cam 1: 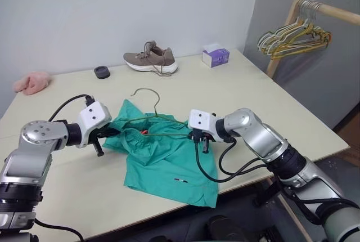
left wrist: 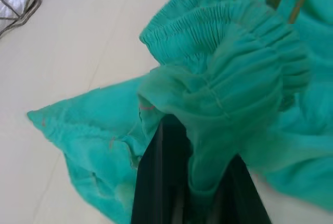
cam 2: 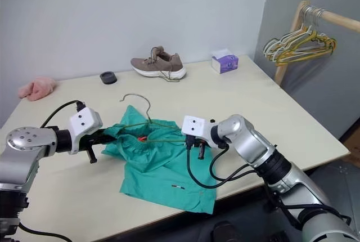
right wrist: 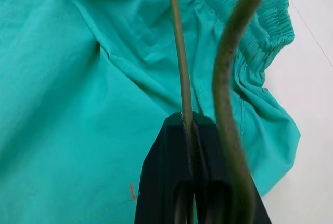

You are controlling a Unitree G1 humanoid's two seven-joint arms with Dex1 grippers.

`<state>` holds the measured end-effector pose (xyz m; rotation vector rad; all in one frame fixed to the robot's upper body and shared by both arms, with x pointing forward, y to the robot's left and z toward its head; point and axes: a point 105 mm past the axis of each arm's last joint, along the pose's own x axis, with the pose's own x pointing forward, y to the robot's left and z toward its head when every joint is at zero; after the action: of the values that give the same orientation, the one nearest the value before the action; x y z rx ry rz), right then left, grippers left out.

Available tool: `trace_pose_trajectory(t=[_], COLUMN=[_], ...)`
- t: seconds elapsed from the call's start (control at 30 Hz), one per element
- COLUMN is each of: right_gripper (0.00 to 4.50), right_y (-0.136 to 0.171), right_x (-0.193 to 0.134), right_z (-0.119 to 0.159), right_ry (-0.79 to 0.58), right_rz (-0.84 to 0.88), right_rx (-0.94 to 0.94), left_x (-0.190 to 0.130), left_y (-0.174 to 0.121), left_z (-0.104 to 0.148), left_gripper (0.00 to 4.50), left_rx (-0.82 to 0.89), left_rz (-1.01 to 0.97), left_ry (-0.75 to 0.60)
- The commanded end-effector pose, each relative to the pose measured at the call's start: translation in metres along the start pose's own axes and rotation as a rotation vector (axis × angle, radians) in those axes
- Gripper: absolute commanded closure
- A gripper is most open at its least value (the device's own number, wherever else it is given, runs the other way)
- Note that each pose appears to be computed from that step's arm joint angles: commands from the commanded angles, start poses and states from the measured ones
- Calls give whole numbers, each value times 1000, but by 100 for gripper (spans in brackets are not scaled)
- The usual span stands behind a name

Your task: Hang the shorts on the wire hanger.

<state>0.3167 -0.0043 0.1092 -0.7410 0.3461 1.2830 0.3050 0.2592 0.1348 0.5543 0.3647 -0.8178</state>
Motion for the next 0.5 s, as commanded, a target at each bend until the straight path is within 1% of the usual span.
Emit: trace_pose_trajectory(t=[0.03, 0.1, 0.27, 0.37, 0.5], right_gripper=[450, 450, 450, 450, 450], right_y=[-8, -8, -8, -12, -16], right_x=[-6, -5, -3, -2, -1], right_z=[18, 19, 21, 23, 23], right_ry=[-72, -79, -92, -105, -111], right_rz=[-61, -68, -72, -88, -109], right_rx=[-21, -16, -7, -3, -7], left_x=[-12, -19, -41, -61, -78], left_y=[1, 0, 12, 28, 37], left_z=[17, 14, 2, -6, -14], left_gripper=[324, 254, 104, 104, 104], left_rx=[-48, -99, -132, -153, -174], left_rz=[-1, -7, 41, 98, 123], left_ry=[-104, -112, -71, -39, -10])
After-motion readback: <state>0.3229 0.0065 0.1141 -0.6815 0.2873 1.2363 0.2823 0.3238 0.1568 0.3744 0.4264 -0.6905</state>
